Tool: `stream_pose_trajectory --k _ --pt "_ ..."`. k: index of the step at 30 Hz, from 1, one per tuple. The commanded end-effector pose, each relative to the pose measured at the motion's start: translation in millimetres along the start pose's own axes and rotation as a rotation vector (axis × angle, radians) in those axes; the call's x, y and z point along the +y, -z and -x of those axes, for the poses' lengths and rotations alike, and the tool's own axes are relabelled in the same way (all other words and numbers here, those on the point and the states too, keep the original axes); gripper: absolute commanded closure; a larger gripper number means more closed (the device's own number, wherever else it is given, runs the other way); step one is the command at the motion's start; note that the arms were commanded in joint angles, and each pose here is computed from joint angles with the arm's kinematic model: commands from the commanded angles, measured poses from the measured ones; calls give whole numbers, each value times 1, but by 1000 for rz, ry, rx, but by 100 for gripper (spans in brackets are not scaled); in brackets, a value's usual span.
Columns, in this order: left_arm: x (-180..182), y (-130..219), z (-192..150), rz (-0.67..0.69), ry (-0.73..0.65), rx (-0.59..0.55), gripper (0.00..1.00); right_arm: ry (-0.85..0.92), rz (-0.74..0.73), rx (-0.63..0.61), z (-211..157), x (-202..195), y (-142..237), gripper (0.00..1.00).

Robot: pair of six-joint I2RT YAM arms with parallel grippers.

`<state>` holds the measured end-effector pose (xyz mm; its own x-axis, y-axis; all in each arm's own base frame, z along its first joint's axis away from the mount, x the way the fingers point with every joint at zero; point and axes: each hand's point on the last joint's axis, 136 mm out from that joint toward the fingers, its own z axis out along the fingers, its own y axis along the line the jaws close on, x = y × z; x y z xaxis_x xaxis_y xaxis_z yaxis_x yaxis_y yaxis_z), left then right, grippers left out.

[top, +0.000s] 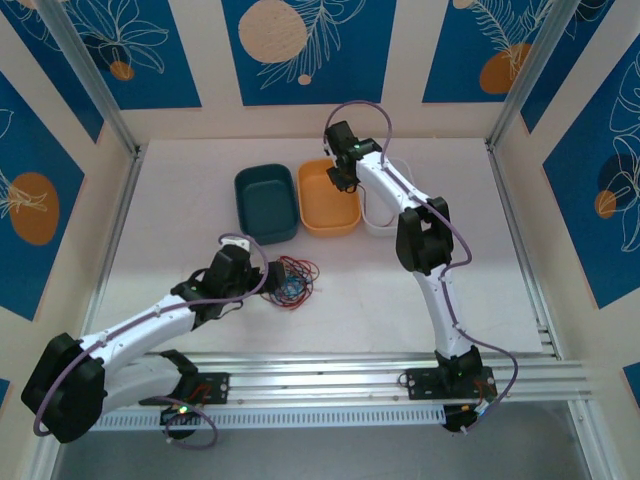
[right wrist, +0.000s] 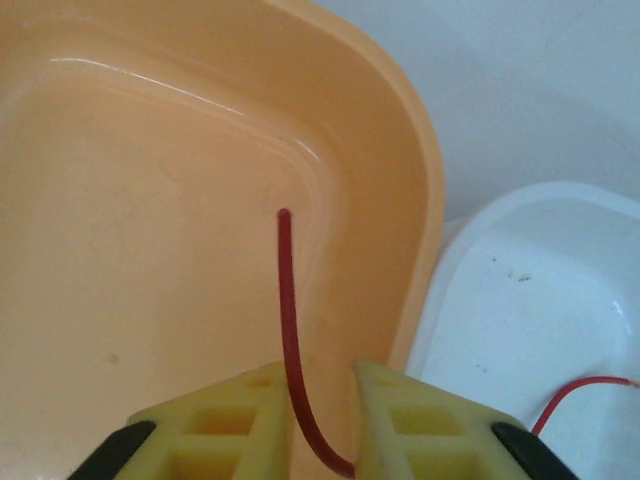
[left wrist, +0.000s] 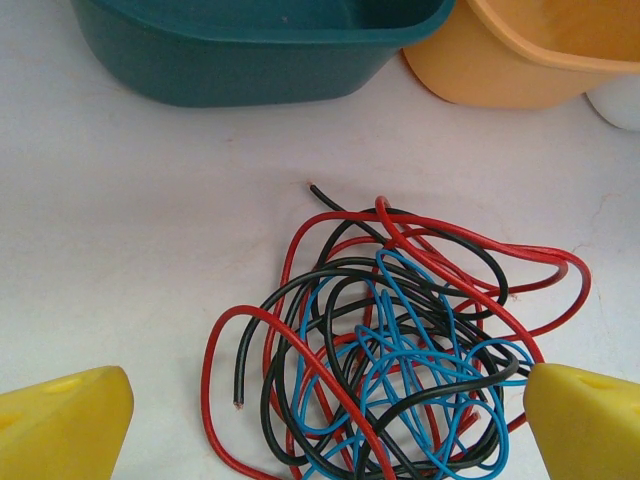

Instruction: Untangle the cables

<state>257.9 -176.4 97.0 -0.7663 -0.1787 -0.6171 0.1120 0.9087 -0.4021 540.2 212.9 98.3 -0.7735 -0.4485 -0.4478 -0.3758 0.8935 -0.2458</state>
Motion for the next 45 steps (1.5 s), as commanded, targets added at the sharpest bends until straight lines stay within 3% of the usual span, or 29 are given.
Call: stream_pose_trajectory --k 1,6,15,21,29,45 --pt "-6 1 5 -16 -15 -17 0 -22 -13 -48 15 -11 24 87" --pt "-4 1 3 -14 -16 -12 0 -62 -42 -75 20 -27 42 100" --pt "-4 0 1 -16 -19 -10 0 -275 -106 -57 -2 -74 73 100" --pt "-5 -1 1 -19 -22 -5 0 -485 -115 89 -49 -104 82 100" --pt "-7 -3 0 -23 -29 10 0 -551 -115 296 -111 -109 55 100" --pt "-9 -7 -4 -31 -27 31 0 -412 -142 409 -135 -84 -31 100"
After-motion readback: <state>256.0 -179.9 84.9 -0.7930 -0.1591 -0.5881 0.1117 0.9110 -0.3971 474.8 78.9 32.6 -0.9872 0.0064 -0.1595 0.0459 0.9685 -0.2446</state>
